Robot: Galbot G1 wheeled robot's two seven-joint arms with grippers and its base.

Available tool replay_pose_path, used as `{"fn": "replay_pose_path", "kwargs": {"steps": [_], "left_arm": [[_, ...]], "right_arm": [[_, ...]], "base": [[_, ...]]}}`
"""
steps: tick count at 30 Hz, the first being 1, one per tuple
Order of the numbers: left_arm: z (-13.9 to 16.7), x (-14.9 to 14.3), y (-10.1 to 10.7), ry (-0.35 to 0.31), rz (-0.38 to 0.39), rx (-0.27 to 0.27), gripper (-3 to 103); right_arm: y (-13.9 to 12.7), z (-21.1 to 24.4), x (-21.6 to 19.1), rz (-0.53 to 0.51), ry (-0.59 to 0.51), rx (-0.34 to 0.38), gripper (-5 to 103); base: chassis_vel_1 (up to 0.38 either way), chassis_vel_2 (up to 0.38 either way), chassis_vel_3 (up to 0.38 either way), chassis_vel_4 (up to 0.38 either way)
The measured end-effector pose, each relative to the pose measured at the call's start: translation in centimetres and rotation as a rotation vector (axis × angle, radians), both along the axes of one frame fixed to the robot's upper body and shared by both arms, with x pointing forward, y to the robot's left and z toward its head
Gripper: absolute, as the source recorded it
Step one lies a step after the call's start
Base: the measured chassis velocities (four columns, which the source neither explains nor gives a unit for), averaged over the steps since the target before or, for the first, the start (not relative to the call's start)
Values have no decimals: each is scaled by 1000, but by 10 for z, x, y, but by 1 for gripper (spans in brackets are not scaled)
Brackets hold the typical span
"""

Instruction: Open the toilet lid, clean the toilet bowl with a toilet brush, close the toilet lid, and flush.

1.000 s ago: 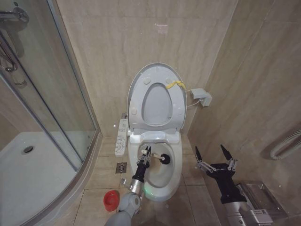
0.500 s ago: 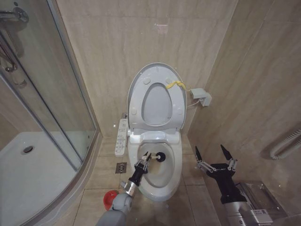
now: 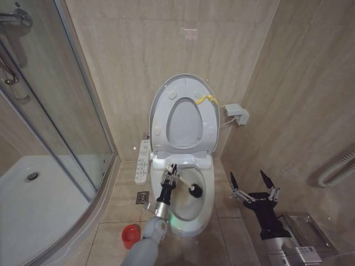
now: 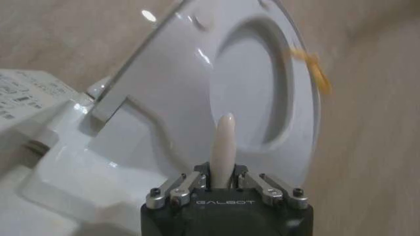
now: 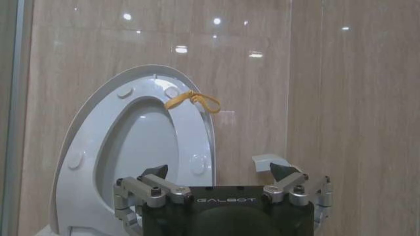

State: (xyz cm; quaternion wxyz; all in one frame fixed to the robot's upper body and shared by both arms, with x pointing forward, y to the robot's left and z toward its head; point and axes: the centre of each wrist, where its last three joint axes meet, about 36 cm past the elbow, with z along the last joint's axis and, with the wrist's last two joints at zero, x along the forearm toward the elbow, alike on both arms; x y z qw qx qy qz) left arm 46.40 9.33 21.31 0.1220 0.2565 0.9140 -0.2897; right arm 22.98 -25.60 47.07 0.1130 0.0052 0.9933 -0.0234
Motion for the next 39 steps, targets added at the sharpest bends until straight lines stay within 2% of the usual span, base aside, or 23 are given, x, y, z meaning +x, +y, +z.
{"fn": "replay_pose_path", "kwargs": {"steps": [2,3,4,5,7,9,10,11,14,18,24,30,39], "left_arm": [[-17,-2,15,-39,-11,131,22],[-17,-2,15,-39,-11,131,22],[-23,-3,20,-60,-19,191,22],[-25,-3,22,-72,-18,219,22],[-25,-3,23,-78,-11,232,20],[-17,0,18,-79,14,210,20],[-10,2,13,-79,30,179,20],[-10,2,13,-79,30,179,20],[11,15,1,-83,75,90,20],[21,23,-4,-95,92,59,20],[25,29,-5,-118,91,57,20],[32,48,0,-155,77,72,20],[37,65,-6,-175,49,67,20]], "right_arm": [[0,0,0,0,0,0,100],[0,0,0,0,0,0,100],[0,0,0,0,0,0,100],[0,0,0,0,0,0,100],[0,0,0,0,0,0,100],[0,0,0,0,0,0,100],[0,0,0,0,0,0,100],[0,0,0,0,0,0,100],[0,0,0,0,0,0,100],[0,0,0,0,0,0,100],[0,0,0,0,0,0,100],[0,0,0,0,0,0,100],[0,0,0,0,0,0,100]], "base": [[0,0,0,0],[0,0,0,0],[0,0,0,0],[0,0,0,0],[0,0,0,0],[0,0,0,0],[0,0,0,0],[0,0,0,0],[0,0,0,0],[0,0,0,0],[0,0,0,0],[0,0,0,0],[0,0,0,0]]}}
